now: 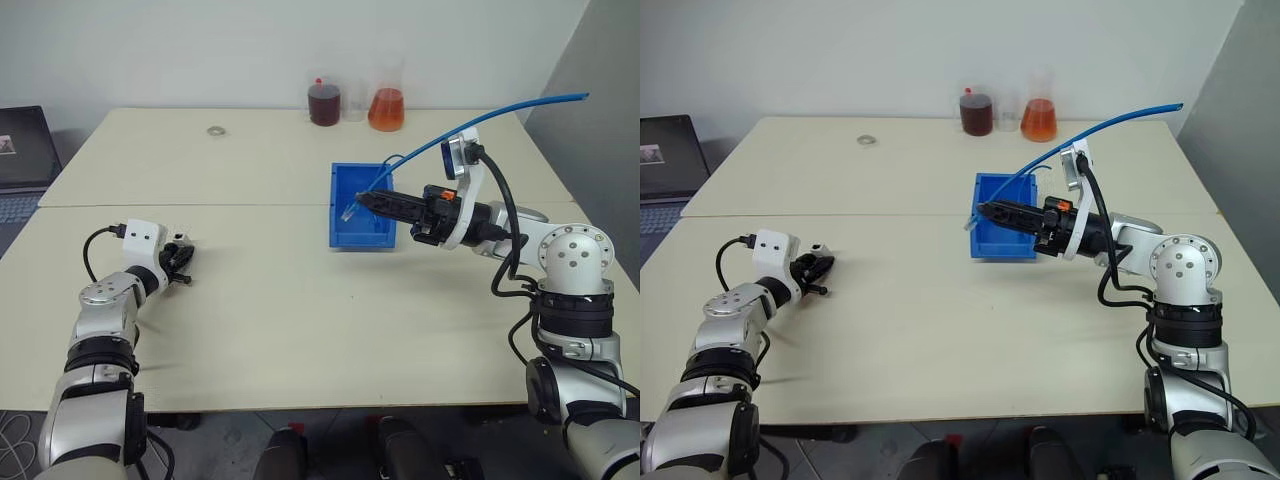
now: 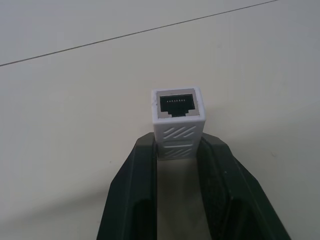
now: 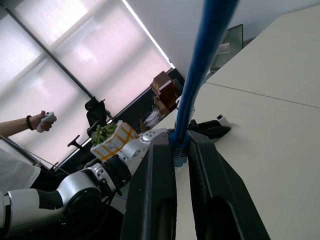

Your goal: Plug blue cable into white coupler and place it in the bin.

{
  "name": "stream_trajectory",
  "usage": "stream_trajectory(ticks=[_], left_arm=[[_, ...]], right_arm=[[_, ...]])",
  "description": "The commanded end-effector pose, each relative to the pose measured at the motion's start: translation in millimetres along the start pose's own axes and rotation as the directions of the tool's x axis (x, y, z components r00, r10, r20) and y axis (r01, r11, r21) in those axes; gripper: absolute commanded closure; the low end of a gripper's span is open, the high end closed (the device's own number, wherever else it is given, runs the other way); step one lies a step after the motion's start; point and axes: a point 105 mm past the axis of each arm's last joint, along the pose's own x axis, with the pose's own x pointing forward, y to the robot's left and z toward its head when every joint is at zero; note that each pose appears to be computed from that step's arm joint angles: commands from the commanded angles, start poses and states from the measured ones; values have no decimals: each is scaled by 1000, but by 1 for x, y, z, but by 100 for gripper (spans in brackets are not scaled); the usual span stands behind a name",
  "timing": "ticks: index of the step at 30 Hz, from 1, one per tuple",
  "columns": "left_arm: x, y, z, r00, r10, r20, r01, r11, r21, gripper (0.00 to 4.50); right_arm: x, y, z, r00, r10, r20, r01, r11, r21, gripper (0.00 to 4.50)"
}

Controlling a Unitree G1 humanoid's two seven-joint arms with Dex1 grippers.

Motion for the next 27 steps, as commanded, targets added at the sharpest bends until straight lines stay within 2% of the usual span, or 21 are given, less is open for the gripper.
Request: stream_trajectory(ticks=[1, 7, 10, 12, 13, 15, 18, 21, 23, 27], left_arm=[[-3, 3, -18, 998, 14, -60, -14, 1000, -8, 372], [-1, 3, -13, 999, 8, -48, -8, 1000, 10, 372], [3, -18, 7, 994, -108, -2, 108, 987, 123, 372], [3, -44, 27, 965, -258, 38, 246, 948, 201, 372], [0, -63, 40, 930, -362, 62, 334, 904, 266, 372], [-15, -103, 58, 818, -572, 56, 502, 759, 415, 372], [-48, -157, 72, 585, -811, -8, 695, 496, 521, 372], [-65, -185, 71, 444, -893, -67, 754, 332, 567, 372], [-70, -198, 65, 373, -923, -100, 790, 259, 555, 372], [-71, -216, 45, 282, -943, -178, 834, 150, 531, 372]], right_arm=[[-3, 11, 10, 999, 26, 40, -24, 999, -44, 441], [-3, 10, 9, 999, 20, 40, -19, 999, -42, 441], [-3, 10, 10, 999, 17, 37, -15, 999, -49, 441], [-3, 9, 10, 999, 11, 34, -9, 998, -56, 441], [-4, 9, 10, 1000, 9, 30, -7, 998, -58, 441], [-5, 8, 10, 1000, 7, 19, -6, 998, -59, 441], [-6, 9, 6, 1000, 6, -20, -8, 997, -77, 441], [-4, 9, 4, 999, 7, -34, -10, 996, -89, 441], [-3, 8, -1, 999, 1, -47, -6, 994, -108, 441], [-2, 3, -28, 989, -57, -137, 23, 970, -241, 441]])
